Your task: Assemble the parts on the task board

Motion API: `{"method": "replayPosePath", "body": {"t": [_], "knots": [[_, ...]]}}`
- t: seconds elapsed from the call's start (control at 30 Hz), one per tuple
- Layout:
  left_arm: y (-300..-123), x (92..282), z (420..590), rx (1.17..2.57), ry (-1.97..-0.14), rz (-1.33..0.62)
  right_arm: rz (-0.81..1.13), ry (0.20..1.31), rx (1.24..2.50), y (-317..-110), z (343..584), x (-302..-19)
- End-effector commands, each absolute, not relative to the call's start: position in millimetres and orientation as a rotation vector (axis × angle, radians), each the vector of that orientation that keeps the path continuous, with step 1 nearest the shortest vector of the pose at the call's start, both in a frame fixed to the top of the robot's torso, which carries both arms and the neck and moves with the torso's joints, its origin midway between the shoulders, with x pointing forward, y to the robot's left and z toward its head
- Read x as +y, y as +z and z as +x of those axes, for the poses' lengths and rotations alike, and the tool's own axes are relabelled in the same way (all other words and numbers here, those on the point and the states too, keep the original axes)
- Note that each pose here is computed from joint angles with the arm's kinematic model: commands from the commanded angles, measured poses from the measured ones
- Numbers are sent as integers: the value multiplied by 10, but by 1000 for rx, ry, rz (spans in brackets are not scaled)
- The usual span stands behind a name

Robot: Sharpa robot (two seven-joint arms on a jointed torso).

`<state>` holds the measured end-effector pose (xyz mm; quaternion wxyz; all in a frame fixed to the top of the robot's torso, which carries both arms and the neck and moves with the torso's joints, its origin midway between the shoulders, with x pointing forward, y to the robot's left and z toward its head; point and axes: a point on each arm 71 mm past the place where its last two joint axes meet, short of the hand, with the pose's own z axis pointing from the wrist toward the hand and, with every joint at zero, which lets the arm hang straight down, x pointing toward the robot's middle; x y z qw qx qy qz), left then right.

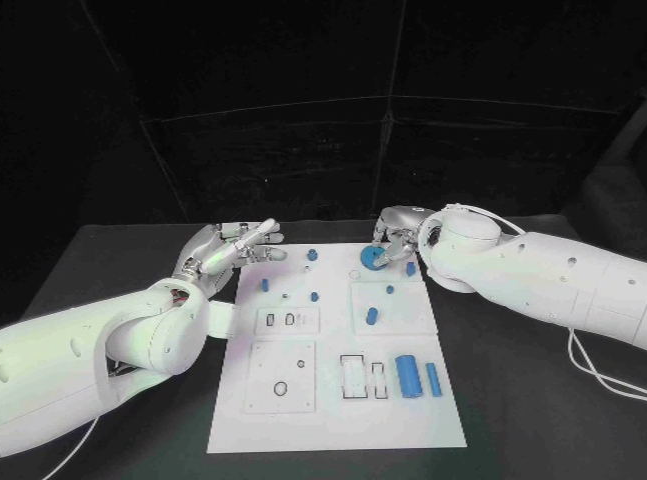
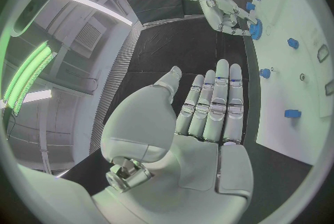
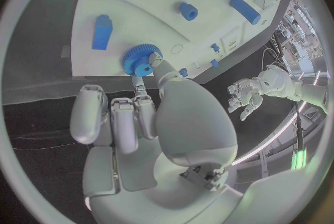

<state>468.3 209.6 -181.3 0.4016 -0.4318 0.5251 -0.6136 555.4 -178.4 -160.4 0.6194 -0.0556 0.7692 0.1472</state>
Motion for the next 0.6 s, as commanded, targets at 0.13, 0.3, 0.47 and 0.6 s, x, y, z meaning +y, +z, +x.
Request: {"method": "replayPosePath", "body": {"t": [0.13, 0.3, 0.47, 0.6], "knots": [[-1800, 2094, 4681, 1330, -1566, -1084, -136, 386, 1648, -1492, 5486, -1678], [-1801, 2108, 4683, 1329, -1564, -1084, -173, 435, 1584, -1412, 5355, -1475], [-1803, 2127, 4692, 1326, -1558, -1085, -229, 461, 1522, -1350, 5266, -1193], [-1805, 2136, 4696, 1325, -1556, -1085, -254, 478, 1498, -1330, 5234, -1006]]}}
